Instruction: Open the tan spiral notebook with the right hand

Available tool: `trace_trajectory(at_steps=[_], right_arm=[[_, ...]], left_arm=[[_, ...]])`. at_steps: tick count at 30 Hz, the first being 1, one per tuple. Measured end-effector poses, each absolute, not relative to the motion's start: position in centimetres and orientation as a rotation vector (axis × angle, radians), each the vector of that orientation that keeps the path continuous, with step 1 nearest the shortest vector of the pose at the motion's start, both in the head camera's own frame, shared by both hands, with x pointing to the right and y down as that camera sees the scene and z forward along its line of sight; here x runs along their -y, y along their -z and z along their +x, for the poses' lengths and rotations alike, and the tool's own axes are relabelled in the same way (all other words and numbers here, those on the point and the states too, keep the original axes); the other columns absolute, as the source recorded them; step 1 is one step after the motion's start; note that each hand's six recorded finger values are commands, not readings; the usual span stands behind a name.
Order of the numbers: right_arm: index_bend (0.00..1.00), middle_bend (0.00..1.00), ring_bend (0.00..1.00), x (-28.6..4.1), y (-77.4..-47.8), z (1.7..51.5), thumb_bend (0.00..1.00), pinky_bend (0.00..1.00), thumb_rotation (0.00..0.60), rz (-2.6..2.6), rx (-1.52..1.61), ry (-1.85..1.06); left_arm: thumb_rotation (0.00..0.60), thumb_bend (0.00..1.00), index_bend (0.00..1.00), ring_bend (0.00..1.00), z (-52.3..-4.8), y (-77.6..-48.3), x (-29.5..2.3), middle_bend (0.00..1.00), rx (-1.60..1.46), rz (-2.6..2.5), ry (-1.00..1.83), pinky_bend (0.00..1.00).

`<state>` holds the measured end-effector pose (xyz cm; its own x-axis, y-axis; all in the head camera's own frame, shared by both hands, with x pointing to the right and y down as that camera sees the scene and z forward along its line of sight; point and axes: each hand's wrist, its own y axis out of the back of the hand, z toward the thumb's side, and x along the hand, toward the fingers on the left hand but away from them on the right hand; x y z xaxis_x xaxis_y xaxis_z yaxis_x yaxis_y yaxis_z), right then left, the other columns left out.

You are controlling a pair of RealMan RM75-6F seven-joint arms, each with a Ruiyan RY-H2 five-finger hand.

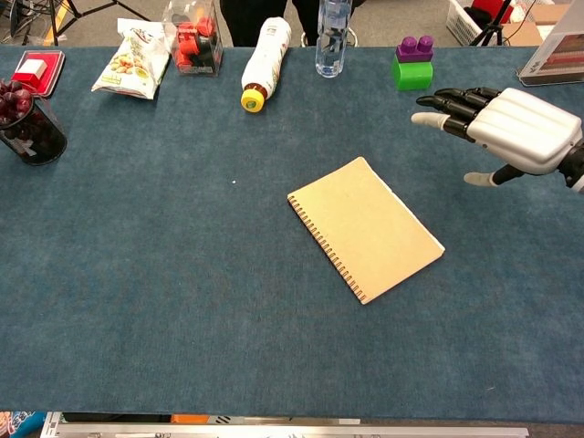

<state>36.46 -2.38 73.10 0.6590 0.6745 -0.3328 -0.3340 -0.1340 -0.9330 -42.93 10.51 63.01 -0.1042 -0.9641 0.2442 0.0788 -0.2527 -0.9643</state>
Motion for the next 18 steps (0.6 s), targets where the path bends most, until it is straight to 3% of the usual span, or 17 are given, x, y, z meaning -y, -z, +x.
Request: trace_trajectory(at_steps=[7,15,18], right_arm=[[0.03,0.00,0.00,2.2,-74.3,35.8,0.19,0.19,0.600,-1.479,0.271,-0.915],[0.02,0.00,0.00,2.1,-75.3,35.0,0.26,0.14,0.600,-1.490,0.261,-0.905],[0.02,0.00,0.00,2.1,-75.9,34.4,0.27,0.12,0.600,-1.490,0.249,-0.889]], left_arm=[[0.600,0.07,0.39,0.12,-43.2,-63.0,-10.7,0.21,-1.093,-1.273,1.506,0.25],[0.600,0.07,0.39,0.12,-43.8,-63.1,-11.2,0.20,-1.101,-1.268,1.528,0.25],[0.600,0.07,0.39,0.13,-44.1,-63.1,-11.3,0.14,-1.111,-1.264,1.531,0.25]])
